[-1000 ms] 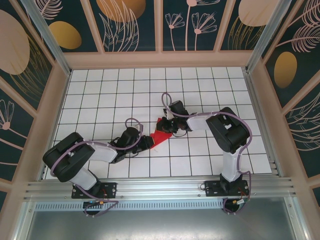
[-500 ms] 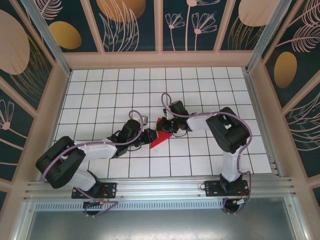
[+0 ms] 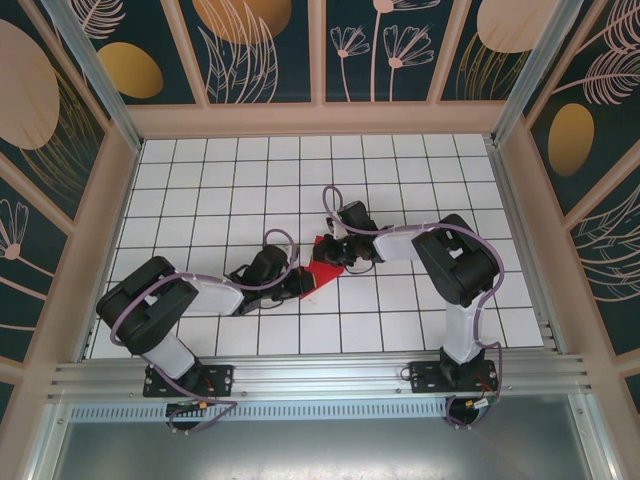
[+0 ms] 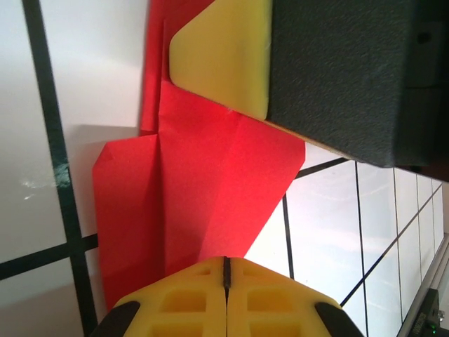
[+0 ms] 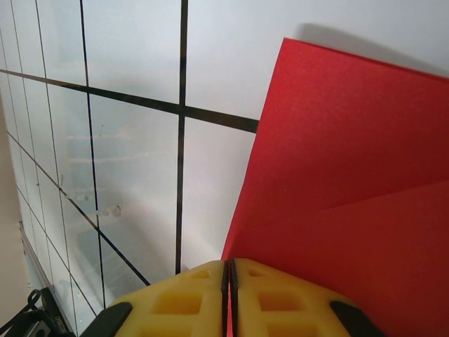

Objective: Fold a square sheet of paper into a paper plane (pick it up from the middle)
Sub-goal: Fourth fold the wing at the center of the table.

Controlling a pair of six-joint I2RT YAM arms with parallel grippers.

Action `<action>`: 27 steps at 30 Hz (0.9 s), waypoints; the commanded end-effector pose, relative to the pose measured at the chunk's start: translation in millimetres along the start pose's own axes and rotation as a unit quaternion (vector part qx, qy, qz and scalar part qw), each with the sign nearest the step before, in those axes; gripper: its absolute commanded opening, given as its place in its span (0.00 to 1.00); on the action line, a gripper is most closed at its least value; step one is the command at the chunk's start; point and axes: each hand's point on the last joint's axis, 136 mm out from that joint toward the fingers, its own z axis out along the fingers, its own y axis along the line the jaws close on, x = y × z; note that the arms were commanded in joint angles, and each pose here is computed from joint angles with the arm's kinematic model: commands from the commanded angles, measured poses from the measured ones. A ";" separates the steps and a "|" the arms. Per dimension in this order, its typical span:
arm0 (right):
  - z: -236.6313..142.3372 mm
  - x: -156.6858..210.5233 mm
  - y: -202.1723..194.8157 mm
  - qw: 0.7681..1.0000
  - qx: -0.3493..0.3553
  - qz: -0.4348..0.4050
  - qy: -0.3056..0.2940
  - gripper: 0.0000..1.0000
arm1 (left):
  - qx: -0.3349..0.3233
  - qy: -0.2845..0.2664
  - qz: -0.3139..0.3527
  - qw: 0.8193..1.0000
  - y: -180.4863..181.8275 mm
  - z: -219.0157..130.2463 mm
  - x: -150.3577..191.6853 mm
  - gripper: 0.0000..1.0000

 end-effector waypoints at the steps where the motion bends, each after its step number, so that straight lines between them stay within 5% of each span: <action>1: 11.2 19.9 -37.6 0.998 0.054 0.018 0.029 0.13 | -0.019 0.007 -0.027 0.999 23.2 -0.9 13.1 0.05; 27: 15.0 17.6 -41.9 0.997 0.065 0.021 0.032 0.13 | -0.159 0.131 -0.011 0.979 89.8 -32.0 75.9 0.04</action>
